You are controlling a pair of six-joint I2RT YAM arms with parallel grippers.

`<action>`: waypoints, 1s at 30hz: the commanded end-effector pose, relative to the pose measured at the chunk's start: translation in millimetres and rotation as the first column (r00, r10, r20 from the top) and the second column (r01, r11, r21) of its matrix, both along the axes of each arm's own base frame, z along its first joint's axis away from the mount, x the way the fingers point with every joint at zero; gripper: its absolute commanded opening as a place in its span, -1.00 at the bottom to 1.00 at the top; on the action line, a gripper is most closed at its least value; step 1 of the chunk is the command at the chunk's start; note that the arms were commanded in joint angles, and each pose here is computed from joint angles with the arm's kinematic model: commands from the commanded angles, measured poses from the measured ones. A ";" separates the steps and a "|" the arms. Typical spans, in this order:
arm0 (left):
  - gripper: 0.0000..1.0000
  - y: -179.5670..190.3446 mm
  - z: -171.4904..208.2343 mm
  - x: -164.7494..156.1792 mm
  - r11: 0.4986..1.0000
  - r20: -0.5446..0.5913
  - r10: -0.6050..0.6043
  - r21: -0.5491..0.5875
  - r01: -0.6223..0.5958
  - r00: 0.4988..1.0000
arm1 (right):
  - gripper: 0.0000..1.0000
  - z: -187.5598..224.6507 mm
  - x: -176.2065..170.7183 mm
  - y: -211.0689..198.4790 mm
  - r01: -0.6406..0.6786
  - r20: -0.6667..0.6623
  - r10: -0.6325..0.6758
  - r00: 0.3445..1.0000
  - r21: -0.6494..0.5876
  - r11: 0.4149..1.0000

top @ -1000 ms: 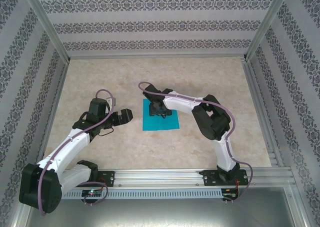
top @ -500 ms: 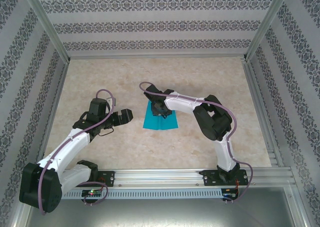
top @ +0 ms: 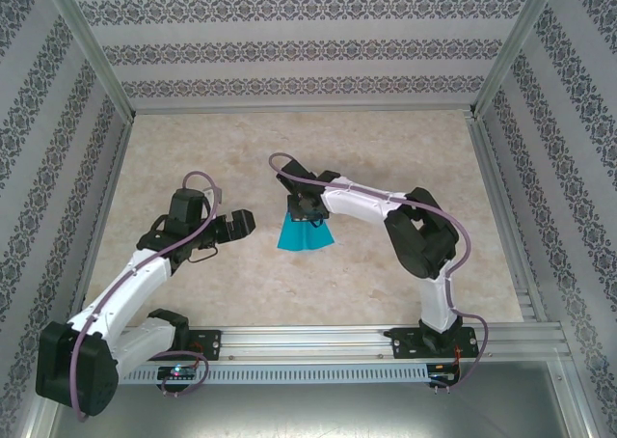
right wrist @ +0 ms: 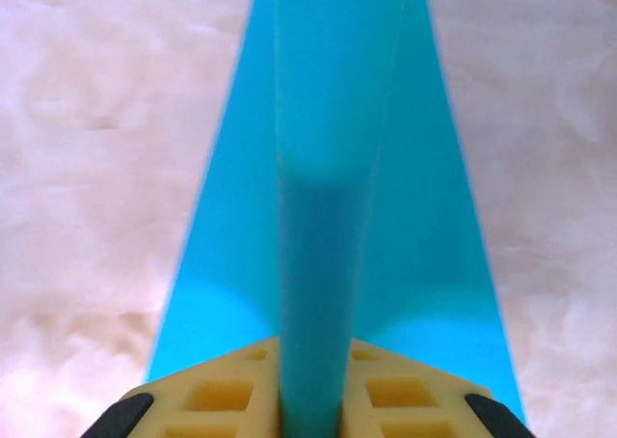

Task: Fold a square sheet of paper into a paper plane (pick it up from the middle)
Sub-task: Fold the square sheet of paper in half at the center of the table.

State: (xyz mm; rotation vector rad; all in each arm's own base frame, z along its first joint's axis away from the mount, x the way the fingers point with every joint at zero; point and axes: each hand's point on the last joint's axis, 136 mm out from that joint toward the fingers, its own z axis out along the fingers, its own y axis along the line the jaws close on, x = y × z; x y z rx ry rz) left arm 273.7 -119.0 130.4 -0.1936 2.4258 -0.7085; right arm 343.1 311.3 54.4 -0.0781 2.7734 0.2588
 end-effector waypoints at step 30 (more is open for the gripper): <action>0.93 -75.0 22.3 23.7 0.977 -0.004 -0.106 -0.185 0.103 0.994 | -0.56 14.3 -58.5 -11.2 -0.052 -0.100 0.137 0.986 0.594 0.803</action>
